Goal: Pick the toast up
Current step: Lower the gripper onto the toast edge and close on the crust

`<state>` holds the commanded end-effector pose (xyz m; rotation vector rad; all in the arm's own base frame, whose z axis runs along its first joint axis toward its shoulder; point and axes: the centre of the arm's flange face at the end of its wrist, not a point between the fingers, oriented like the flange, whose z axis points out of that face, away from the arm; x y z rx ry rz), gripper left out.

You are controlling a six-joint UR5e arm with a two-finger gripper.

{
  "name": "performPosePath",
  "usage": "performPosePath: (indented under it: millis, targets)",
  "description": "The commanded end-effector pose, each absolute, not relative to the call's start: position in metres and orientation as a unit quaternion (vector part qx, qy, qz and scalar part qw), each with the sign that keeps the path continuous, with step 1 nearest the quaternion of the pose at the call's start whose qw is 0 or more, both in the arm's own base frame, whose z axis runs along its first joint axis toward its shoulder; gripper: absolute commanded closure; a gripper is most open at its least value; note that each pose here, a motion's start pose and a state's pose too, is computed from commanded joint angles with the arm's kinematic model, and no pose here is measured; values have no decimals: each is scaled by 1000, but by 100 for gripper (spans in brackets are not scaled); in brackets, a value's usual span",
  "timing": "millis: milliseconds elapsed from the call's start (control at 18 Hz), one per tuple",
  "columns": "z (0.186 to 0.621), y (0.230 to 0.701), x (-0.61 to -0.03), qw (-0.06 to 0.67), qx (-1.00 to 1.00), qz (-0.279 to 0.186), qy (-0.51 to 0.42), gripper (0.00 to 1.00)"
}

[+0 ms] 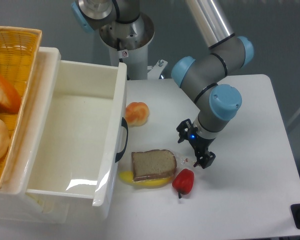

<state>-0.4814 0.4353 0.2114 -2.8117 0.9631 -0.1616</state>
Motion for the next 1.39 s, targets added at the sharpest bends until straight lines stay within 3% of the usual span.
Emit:
performPosePath:
  millis: [833, 1000, 1167, 1278, 1389]
  targets:
    - [194, 448, -477, 81, -938, -67, 330, 2]
    - [193, 447, -476, 80, -940, -69, 325, 28]
    - [188, 447, -476, 80, -941, -72, 322, 34]
    - [188, 446, -477, 80, -941, -73, 321, 46]
    - [189, 446, -476, 77, -941, -74, 320, 70]
